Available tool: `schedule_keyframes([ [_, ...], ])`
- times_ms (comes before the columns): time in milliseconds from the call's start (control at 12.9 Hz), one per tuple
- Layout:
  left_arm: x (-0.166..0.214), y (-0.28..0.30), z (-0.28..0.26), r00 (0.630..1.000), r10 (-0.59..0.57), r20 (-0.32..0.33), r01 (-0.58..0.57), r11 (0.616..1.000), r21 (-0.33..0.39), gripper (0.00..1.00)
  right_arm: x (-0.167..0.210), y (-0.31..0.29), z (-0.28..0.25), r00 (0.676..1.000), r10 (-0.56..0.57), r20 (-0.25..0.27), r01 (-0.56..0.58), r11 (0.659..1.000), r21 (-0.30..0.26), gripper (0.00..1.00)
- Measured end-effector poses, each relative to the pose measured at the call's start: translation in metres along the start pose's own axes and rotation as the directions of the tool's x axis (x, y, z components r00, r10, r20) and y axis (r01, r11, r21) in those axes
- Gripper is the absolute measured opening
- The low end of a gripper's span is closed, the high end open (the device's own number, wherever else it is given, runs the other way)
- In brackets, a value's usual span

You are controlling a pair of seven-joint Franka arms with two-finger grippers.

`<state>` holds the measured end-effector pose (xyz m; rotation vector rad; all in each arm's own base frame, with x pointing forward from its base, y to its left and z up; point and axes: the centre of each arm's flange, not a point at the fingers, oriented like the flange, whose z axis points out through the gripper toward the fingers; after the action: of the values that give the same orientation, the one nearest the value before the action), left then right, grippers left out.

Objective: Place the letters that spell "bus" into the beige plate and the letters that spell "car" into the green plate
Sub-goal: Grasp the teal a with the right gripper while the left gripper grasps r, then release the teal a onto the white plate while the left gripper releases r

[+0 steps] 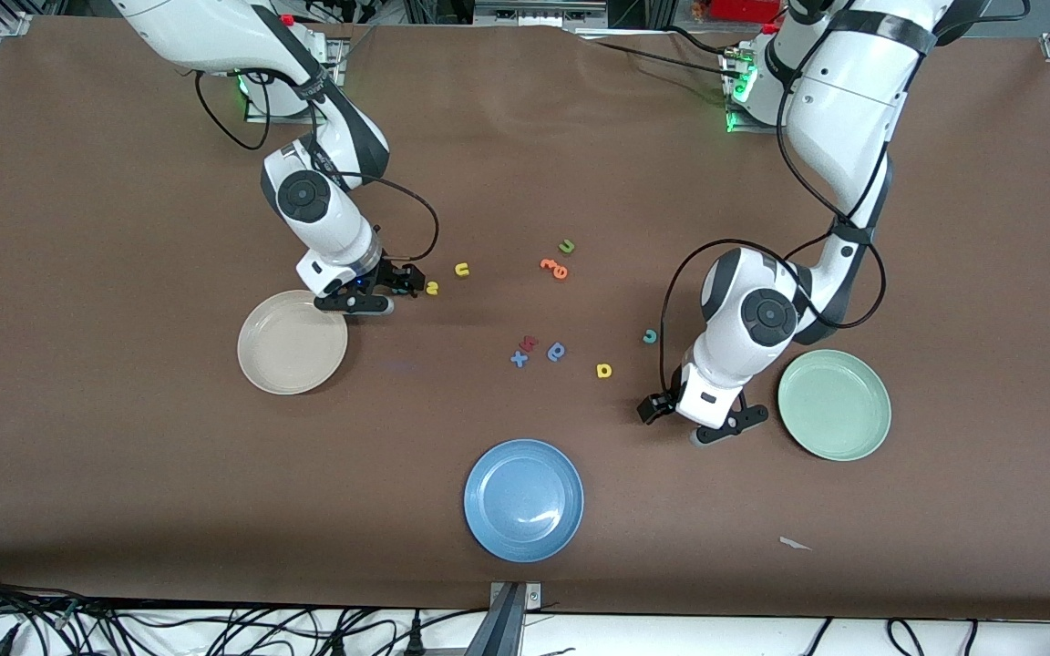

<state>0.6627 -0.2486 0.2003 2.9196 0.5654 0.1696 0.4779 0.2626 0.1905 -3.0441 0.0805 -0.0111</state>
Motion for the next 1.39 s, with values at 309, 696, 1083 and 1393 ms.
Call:
schedule_keyframes([
  [309, -0.012, -0.001, 0.026, 0.999, 0.029, -0.017, -0.028, 0.997, 0.076, 0.9, -0.009, 0.0, 0.018, 1.0, -0.005, 0.002, 0.004, 1.0, 0.018, 1.0],
  [696, -0.015, 0.0, 0.03, 0.999, 0.038, -0.014, -0.036, 0.996, 0.083, 0.74, -0.014, 0.001, 0.021, 1.0, -0.007, -0.001, 0.007, 1.0, 0.022, 0.91],
  [1083, -0.017, 0.001, 0.03, 0.999, 0.05, -0.001, -0.05, 0.993, 0.106, 0.52, -0.016, 0.002, 0.022, 1.0, -0.013, -0.014, 0.013, 0.999, 0.029, 0.67],
  [1393, -0.02, 0.004, 0.03, 0.997, 0.077, -0.005, -0.075, 0.99, 0.118, 0.4, -0.019, -0.003, 0.02, 0.999, -0.023, -0.029, 0.024, 0.999, 0.044, 0.33],
])
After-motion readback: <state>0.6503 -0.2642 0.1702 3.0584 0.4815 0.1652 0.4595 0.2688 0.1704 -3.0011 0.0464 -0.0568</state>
